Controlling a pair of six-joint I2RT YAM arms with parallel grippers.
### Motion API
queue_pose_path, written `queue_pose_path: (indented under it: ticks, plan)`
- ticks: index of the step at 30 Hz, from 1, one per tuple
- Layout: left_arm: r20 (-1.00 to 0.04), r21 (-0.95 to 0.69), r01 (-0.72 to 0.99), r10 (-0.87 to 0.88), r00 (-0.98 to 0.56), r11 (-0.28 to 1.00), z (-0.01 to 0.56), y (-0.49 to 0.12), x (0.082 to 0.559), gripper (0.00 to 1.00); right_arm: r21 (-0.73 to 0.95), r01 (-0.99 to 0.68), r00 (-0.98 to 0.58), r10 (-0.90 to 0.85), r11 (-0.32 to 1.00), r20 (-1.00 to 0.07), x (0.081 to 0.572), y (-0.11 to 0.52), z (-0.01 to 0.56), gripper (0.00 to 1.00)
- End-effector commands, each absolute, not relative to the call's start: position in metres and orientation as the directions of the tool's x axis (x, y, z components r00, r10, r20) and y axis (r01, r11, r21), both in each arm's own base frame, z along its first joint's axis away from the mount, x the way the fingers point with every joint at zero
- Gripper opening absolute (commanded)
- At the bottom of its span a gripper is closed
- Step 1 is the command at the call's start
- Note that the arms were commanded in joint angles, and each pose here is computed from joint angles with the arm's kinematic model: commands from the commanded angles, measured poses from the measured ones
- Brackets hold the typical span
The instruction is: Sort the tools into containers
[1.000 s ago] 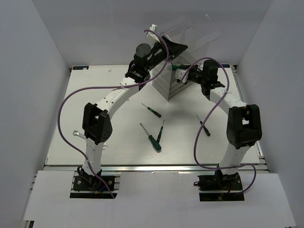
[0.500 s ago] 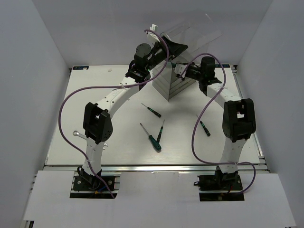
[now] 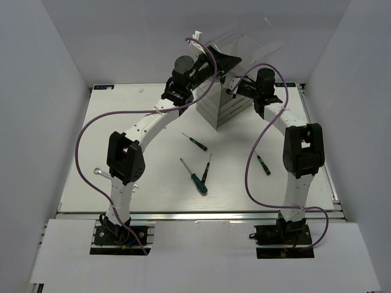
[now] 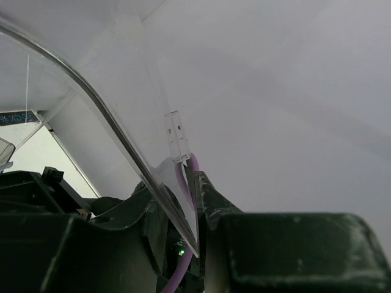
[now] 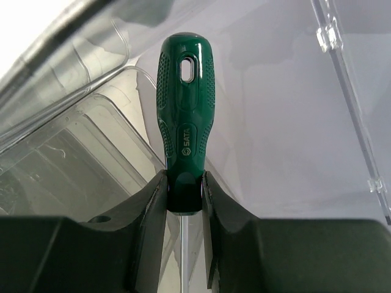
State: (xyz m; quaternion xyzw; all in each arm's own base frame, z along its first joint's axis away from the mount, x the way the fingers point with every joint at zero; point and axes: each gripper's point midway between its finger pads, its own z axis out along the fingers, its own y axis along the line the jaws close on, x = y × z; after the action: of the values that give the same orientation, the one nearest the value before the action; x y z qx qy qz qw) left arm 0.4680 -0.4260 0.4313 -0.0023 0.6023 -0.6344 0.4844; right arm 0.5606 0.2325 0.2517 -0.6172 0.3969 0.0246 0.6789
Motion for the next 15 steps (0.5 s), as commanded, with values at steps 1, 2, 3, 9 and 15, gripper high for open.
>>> queue_pose_path:
  ticks: [1,2,3,9,15]
  plan:
    - [-0.59,-0.712,0.688,-0.653,-0.475,0.143,0.4816,-0.4134,0.4518,0.32,-0.873,-0.426,0.779,-0.394,0.238,-0.488,0.5592,0.2432,0.295,0.0]
    - [-0.59,-0.712,0.687,-0.655,-0.473,0.145,0.4822,-0.4123,0.4523,0.32,-0.874,-0.426,0.784,-0.386,0.235,-0.486,0.5581,0.2442,0.2964,0.0]
    - [-0.591,-0.712,0.687,-0.653,-0.474,0.146,0.4813,-0.4133,0.4521,0.32,-0.873,-0.43,0.786,-0.38,0.232,-0.488,0.5579,0.2454,0.2953,0.0]
    - [-0.59,-0.716,0.682,-0.652,-0.476,0.15,0.4776,-0.4134,0.4539,0.32,-0.867,-0.435,0.786,-0.368,0.241,-0.497,0.5654,0.2483,0.2969,0.0]
    - [-0.591,-0.714,0.685,-0.653,-0.474,0.149,0.4784,-0.4129,0.452,0.32,-0.863,-0.448,0.791,-0.346,0.235,-0.504,0.5643,0.2517,0.2943,0.0]
